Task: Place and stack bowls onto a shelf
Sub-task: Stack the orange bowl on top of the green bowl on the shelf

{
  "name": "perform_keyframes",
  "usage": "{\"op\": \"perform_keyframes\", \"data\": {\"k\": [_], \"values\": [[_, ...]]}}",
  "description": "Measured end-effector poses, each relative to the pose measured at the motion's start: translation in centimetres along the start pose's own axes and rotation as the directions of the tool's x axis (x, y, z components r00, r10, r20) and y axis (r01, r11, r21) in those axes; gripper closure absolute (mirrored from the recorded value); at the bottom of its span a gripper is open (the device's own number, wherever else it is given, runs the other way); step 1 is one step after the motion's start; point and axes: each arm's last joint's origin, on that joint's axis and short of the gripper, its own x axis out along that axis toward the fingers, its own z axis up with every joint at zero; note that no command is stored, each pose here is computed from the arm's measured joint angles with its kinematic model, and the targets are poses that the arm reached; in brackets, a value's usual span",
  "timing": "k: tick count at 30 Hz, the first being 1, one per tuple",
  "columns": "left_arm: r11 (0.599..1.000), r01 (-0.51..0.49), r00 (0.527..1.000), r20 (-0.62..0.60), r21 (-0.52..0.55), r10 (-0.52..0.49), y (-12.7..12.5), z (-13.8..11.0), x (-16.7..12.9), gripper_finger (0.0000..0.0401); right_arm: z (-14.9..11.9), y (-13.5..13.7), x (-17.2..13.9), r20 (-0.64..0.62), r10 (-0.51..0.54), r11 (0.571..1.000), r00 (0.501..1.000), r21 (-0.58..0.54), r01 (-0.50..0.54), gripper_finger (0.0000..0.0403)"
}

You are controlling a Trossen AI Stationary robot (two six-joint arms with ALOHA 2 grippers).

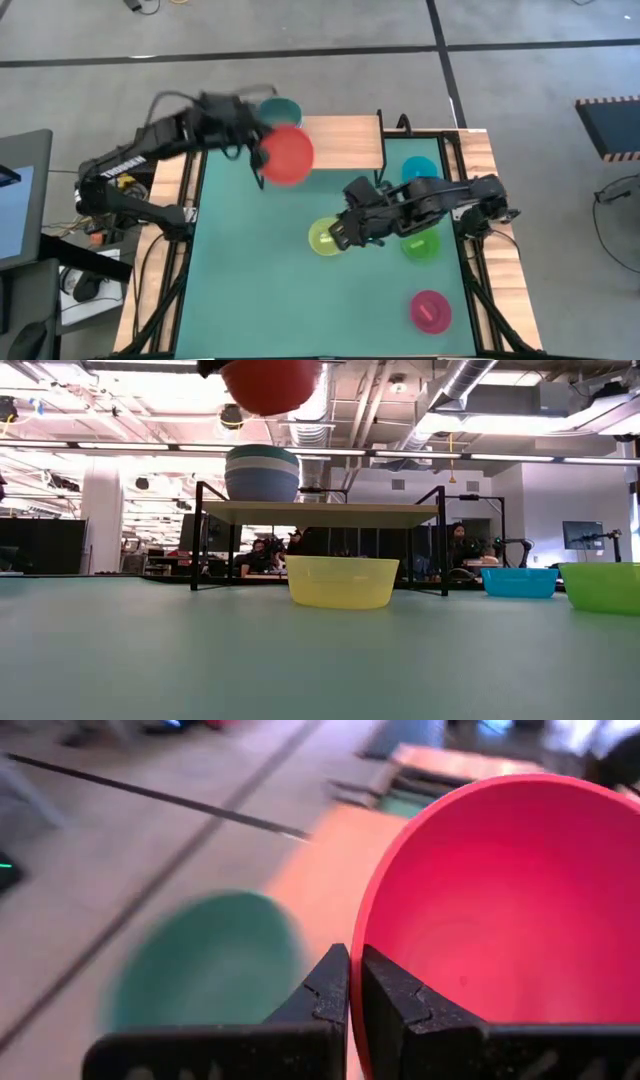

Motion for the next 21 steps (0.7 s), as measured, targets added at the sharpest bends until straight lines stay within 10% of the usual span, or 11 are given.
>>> {"op": "perform_keyframes", "data": {"k": [10,21], "values": [[0.984,-0.146,0.989,0.013,-0.103,0.148,7.9,2.7,2.2,0.0401,0.1,-0.6,-0.2,0.003,-0.028,1.0,1.0,-0.009,0.028,0.0211],[0.974,-0.175,0.962,-0.236,-0.142,0.138,13.1,1.7,8.0,0.0401,-3.4,0.0,3.7,-0.132,-0.146,0.989,0.98,-0.049,0.141,0.0211]]}}
